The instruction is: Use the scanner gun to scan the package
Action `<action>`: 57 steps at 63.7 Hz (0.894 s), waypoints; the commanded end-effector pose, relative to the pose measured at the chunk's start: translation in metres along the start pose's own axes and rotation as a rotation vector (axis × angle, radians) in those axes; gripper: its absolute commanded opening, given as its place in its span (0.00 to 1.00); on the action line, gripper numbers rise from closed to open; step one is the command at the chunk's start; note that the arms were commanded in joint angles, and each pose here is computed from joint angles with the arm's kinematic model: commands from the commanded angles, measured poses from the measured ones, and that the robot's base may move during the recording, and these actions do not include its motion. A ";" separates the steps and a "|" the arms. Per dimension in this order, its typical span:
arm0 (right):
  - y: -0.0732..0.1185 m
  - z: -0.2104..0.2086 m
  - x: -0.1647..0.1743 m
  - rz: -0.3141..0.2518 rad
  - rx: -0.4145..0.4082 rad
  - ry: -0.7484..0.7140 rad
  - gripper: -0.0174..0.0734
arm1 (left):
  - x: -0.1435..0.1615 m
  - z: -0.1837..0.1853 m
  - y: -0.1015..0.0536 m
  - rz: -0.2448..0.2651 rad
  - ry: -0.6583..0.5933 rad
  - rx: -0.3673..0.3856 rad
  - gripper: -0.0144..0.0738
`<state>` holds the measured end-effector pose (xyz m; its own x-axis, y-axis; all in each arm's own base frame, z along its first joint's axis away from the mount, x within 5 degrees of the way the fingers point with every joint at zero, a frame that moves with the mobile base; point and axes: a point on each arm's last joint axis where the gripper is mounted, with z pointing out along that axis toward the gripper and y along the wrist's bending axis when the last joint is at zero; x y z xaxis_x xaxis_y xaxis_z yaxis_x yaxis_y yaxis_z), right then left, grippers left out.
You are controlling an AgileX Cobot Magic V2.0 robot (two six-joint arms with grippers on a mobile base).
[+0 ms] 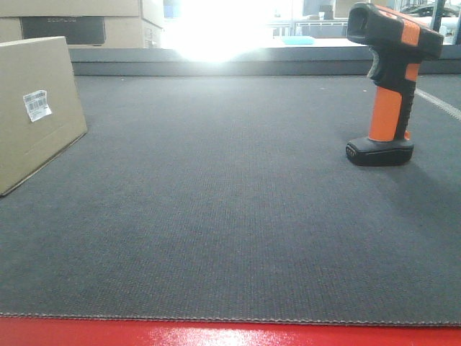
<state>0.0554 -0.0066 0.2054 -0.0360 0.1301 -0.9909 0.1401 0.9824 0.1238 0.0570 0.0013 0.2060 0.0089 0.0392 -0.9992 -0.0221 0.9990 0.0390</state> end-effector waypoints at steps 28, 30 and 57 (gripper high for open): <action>-0.002 0.001 0.001 -0.042 0.017 -0.043 0.02 | -0.003 -0.001 0.000 0.001 -0.029 0.004 0.04; -0.002 0.001 0.001 -0.042 0.017 -0.043 0.02 | -0.003 -0.001 0.000 0.001 -0.029 0.004 0.04; -0.002 0.001 0.001 -0.042 0.017 -0.045 0.02 | -0.003 -0.001 0.000 0.001 -0.029 0.004 0.04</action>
<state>0.0561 -0.0080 0.2041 -0.0081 0.0911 -0.9958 0.1491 0.9848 0.0889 0.0569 0.0013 0.2061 0.0107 0.0393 -0.9992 -0.0221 0.9990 0.0390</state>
